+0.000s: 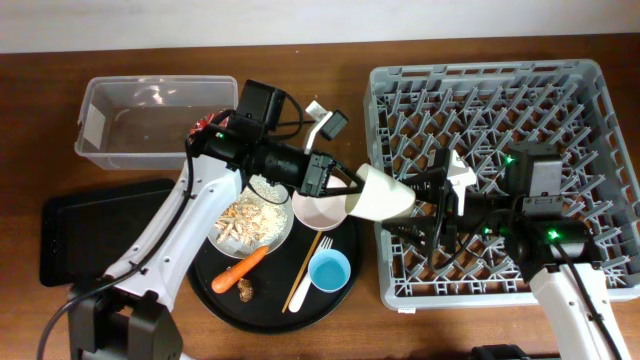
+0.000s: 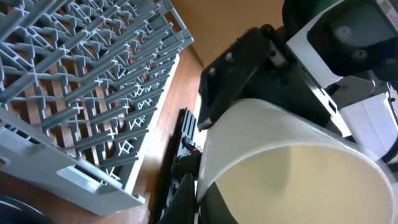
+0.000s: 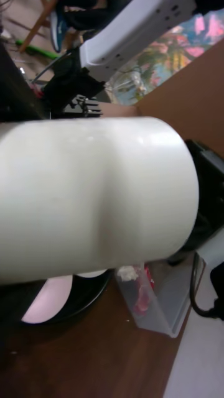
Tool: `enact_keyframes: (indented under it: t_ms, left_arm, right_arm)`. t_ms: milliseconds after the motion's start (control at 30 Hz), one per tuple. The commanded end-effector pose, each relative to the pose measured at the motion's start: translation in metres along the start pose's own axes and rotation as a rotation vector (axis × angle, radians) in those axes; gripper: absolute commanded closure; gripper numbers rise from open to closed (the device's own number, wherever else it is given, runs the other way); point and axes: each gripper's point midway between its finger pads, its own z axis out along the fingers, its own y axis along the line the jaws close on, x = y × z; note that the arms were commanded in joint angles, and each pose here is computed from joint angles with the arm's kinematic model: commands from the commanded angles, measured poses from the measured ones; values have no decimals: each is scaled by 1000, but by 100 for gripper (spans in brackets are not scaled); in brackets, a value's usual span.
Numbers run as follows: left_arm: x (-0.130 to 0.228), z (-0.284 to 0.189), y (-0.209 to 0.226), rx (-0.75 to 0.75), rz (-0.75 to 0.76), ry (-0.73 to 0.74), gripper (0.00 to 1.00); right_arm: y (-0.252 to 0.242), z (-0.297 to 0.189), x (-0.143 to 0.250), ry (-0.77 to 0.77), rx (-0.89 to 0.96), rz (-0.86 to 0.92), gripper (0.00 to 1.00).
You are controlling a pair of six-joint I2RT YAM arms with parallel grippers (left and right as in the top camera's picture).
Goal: Sort waste into correct bins and load items into the dishwasher rack
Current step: 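Hand the white cup to the right gripper and place it in the rack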
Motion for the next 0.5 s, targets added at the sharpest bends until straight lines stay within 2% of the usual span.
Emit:
enact_keyframes:
  t_ms: [0, 100, 133, 200, 233, 267, 300, 367, 467]
  left_arm:
    - [-2, 2, -2, -6, 24, 1, 100]
    - [-2, 1, -2, -7, 25, 1, 99]
    - [-2, 1, -1, -13, 25, 1, 92]
    - [0, 0, 16, -112, 12, 3, 54]
    - [3, -3, 34, -217, -10, 12, 38]
    - [11, -12, 60, -377, -47, 30, 30]
    - [21, -31, 91, -572, -113, 47, 26]
    - [35, -70, 124, -822, -238, 40, 25]
    - [48, -119, 141, -1015, -331, 19, 24]
  right_arm:
    - [15, 2, -10, -30, -73, -32, 34]
    - [15, 2, -10, -30, -72, -34, 39]
    - [15, 2, -10, -30, -72, -32, 39]
    - [12, 2, -9, -23, -58, 8, 43]
    - [3, 2, -5, 1, -6, 63, 44]
    - [-10, 1, 1, 32, 71, 122, 45]
    - [-33, -3, 12, 78, 220, 216, 48]
    - [-56, -14, 24, 130, 394, 298, 49]
    - [-83, -51, 38, 240, 707, 414, 48]
